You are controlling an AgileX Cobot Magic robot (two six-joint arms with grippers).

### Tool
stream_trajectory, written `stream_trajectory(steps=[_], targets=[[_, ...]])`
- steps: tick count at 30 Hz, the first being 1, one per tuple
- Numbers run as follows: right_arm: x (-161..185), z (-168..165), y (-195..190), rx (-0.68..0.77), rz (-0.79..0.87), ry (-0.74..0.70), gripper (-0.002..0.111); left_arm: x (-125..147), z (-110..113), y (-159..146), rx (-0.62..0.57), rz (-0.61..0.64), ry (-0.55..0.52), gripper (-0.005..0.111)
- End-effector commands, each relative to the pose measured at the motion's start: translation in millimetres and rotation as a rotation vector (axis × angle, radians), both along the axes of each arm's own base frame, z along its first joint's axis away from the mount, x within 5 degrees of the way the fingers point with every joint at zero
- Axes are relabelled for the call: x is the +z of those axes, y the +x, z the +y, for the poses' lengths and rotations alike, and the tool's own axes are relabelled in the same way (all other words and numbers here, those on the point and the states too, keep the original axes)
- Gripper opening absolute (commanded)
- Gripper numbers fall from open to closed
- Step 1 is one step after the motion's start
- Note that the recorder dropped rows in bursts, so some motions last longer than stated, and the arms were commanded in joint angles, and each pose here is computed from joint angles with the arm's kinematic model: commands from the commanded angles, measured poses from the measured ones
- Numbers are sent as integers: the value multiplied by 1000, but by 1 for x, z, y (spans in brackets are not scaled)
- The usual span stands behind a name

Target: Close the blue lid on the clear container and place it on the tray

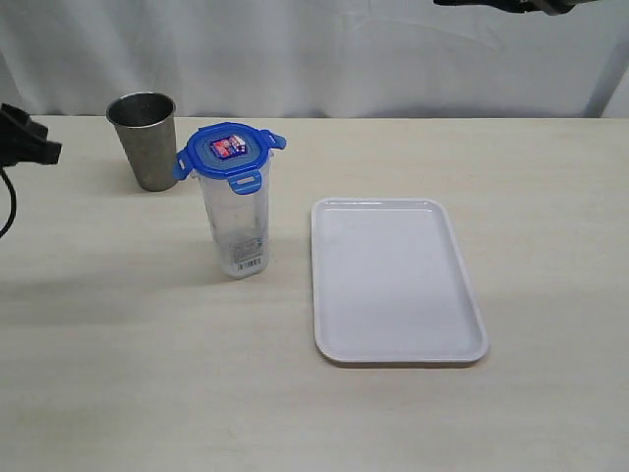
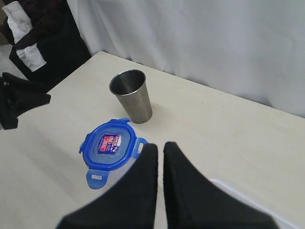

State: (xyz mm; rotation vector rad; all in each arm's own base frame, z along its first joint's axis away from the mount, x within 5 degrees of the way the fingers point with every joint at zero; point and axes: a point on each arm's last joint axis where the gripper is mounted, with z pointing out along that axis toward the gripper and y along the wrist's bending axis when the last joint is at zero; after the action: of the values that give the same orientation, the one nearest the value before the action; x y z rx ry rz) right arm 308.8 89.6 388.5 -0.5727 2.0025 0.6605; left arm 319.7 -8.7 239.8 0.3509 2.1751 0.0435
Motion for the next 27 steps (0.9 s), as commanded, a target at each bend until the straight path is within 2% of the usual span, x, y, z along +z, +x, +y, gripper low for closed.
stream_trajectory(steps=[1,3,4,7,8,11,15,17,19,20,22,25,27], targets=[[2,-1,-2,-6,-5,0,5,18,6,1,368,-381,-50,45],[2,-1,-2,-6,-5,0,5,10,5,-6,325,-467,-146,45],[2,-1,-2,-6,-5,0,5,6,1,-9,240,-487,-197,45],[2,-1,-2,-6,-5,0,5,0,-18,-21,-117,-489,-323,44],[2,-1,-2,-6,-5,0,5,0,-22,-25,-190,-470,-390,44],[1,-1,-2,-4,-3,0,5,-2,-21,-28,-228,-427,-446,44],[1,-1,-2,-4,-3,0,5,-16,-26,-39,-327,-384,-361,44],[1,-1,-2,-4,-3,0,5,-27,-29,-52,-382,-434,-388,44],[1,-1,-2,-4,-3,0,5,-40,-25,-62,-362,-510,-438,44],[1,-1,-2,-4,-3,0,5,-46,-23,-65,-357,-540,-430,44],[1,-1,-2,-4,-3,0,5,-72,-21,-68,-330,-466,-392,44],[1,-1,-2,-4,-3,0,5,-100,-23,-65,-336,-358,-407,44],[1,-1,-2,-4,-3,0,5,-109,-25,-61,-354,-325,-416,44]])
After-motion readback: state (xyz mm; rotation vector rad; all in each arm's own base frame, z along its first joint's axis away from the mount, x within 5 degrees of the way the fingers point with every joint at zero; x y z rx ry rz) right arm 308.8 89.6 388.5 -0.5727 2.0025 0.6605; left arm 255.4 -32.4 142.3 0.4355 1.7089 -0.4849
